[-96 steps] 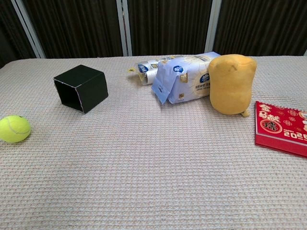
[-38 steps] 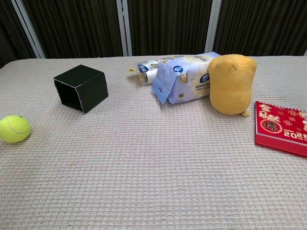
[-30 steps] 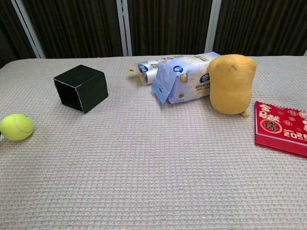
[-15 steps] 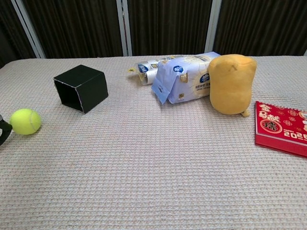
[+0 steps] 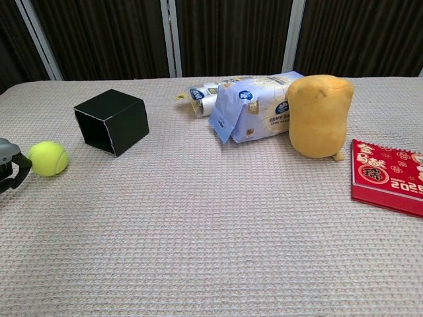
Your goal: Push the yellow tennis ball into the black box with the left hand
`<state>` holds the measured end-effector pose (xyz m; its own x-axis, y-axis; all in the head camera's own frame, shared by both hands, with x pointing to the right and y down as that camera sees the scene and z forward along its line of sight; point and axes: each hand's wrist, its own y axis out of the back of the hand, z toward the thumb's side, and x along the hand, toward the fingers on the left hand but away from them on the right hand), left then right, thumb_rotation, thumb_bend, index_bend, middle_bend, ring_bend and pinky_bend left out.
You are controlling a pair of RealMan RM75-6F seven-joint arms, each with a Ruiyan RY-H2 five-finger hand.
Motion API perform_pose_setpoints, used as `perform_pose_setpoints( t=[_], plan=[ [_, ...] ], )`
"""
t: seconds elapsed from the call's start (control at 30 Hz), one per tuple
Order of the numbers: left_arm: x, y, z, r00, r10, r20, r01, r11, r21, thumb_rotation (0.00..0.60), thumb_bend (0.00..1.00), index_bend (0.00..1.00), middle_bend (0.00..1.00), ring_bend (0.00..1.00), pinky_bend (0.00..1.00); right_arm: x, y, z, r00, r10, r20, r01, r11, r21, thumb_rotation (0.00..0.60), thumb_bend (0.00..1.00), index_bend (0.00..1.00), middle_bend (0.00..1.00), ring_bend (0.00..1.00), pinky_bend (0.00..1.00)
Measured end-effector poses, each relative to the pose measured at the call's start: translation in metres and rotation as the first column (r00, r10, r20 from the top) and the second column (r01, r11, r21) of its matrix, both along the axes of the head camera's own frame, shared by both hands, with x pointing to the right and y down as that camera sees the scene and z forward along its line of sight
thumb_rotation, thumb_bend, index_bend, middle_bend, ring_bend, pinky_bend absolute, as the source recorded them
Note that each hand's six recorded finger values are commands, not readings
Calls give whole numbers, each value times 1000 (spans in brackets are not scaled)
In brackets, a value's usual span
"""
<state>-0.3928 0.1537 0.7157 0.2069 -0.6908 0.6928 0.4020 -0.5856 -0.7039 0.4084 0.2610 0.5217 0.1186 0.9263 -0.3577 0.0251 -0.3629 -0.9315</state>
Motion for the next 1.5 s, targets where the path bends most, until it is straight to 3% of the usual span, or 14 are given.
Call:
perform_pose_setpoints(
  t=[0.3, 0.43, 0.73, 1.2, 1.5],
  plan=[
    [6, -11, 4, 1000, -4, -7, 4, 1000, -19, 600, 646, 654, 788, 559, 670, 1, 0, -1, 1000, 1, 3, -1, 1000, -1, 600, 355, 0, 0, 0, 0],
    [10, -21, 7, 1000, 9, -2, -10, 999, -36, 600, 646, 618, 727, 531, 643, 0, 1, -1, 1000, -1, 2, 1, 1000, 0, 600, 355, 0, 0, 0, 0],
    [24, -38, 6, 1000, 8, -29, -9, 1000, -13, 600, 646, 595, 644, 489, 564, 0, 0, -1, 1000, -1, 2, 1, 1000, 0, 600, 354, 0, 0, 0, 0],
    [40, -54, 18, 999, 21, -49, -22, 1000, -9, 600, 646, 578, 574, 454, 530, 3, 0, -3, 1000, 5, 5, -5, 1000, 5, 600, 355, 0, 0, 0, 0],
    [49, -62, 22, 998, 18, -67, -19, 1000, -6, 600, 646, 541, 499, 366, 437, 3, 1, -4, 1000, 9, 4, -9, 1000, 5, 600, 355, 0, 0, 0, 0]
  ],
)
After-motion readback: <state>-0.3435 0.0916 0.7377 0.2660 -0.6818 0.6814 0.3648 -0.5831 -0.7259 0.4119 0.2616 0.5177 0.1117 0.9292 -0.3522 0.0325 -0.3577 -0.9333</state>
